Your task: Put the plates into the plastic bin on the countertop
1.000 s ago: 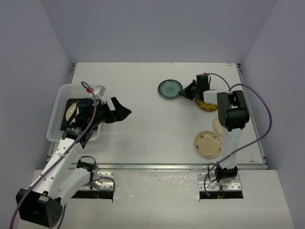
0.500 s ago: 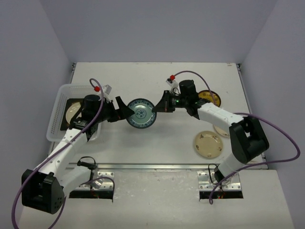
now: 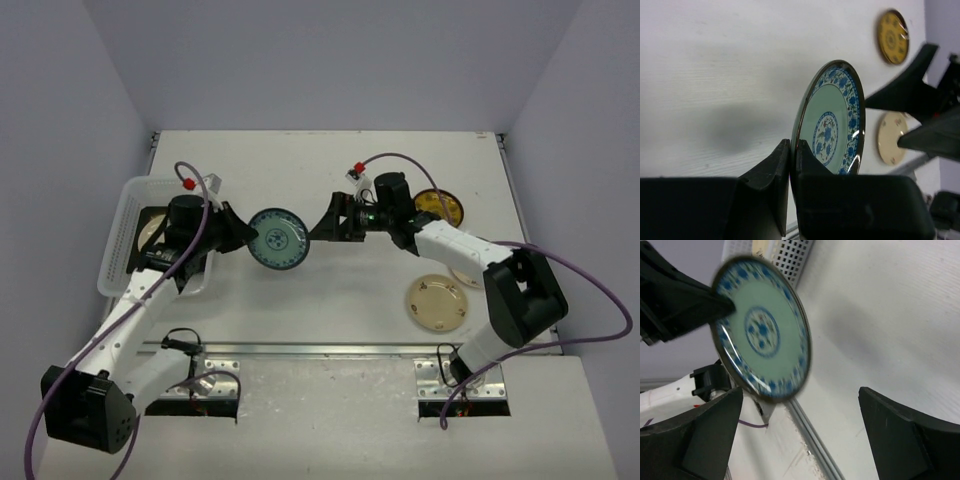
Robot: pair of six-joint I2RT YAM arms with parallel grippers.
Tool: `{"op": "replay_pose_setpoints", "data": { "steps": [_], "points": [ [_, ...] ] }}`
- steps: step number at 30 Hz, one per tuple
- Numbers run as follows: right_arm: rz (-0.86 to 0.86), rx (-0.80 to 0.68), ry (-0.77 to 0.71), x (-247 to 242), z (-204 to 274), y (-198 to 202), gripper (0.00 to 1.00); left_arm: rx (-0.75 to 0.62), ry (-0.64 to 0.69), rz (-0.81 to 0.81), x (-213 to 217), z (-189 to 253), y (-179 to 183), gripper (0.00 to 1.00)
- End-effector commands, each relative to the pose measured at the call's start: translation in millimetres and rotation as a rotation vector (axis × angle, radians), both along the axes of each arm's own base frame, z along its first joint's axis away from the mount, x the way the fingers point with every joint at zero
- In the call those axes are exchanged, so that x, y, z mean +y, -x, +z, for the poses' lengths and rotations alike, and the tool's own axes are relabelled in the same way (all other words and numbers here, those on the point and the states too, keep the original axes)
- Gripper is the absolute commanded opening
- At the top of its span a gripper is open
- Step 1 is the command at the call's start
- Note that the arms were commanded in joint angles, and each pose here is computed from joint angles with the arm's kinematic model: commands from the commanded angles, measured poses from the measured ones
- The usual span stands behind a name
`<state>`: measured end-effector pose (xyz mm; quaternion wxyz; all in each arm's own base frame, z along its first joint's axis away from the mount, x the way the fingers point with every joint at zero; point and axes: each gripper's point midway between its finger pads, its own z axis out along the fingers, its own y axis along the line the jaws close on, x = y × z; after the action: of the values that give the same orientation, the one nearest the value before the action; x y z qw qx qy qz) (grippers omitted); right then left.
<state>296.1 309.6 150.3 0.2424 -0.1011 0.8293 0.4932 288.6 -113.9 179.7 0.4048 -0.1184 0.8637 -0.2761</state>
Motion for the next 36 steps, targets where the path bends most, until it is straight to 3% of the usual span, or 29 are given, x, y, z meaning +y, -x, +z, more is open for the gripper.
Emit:
{"op": "replay_pose_setpoints", "data": {
  "steps": [1, 5, 10, 14, 19, 20, 22, 23, 24, 25, 31, 36],
  "points": [
    [-0.162, -0.046, 0.174, -38, -28, -11, 0.99, -0.059, -0.105, 0.554, 132, 41, -20, 0.00],
    [-0.173, 0.000, 0.231, -56, -59, 8, 0.99, -0.032, 0.005, 0.923, 235, 35, 6, 0.00],
    [-0.190, 0.045, 0.240, -67, -76, 17, 0.99, 0.063, 0.145, 1.089, 270, -14, 14, 0.00],
    [-0.193, 0.039, 0.237, -72, -77, 18, 0.99, 0.064, 0.169, 1.066, 272, -25, 4, 0.02],
    [-0.200, 0.003, 0.238, -78, -72, 16, 0.99, 0.063, 0.152, 1.064, 275, -31, 3, 0.21],
    [-0.203, 0.000, 0.239, -79, -72, 15, 0.99, 0.067, 0.150, 1.066, 275, -32, 4, 0.30],
    [-0.208, -0.008, 0.238, -81, -70, 15, 0.99, 0.073, 0.148, 1.074, 275, -34, 6, 0.64],
    [-0.209, -0.009, 0.238, -81, -70, 15, 0.99, 0.071, 0.145, 1.082, 275, -33, 8, 0.88],
    [-0.209, -0.010, 0.238, -82, -70, 15, 0.99, 0.072, 0.140, 1.099, 278, -33, 9, 0.96],
    [-0.210, -0.008, 0.240, -83, -71, 15, 0.99, 0.071, 0.136, 1.105, 279, -31, 10, 1.00],
    [-0.229, -0.001, 0.260, -87, -72, 12, 0.99, 0.125, 0.151, 1.040, 273, -36, 1, 1.00],
    [-0.482, 0.055, 0.414, -133, -74, -12, 0.99, 0.089, 0.177, 0.908, 255, -21, -8, 1.00]
  ]
}}
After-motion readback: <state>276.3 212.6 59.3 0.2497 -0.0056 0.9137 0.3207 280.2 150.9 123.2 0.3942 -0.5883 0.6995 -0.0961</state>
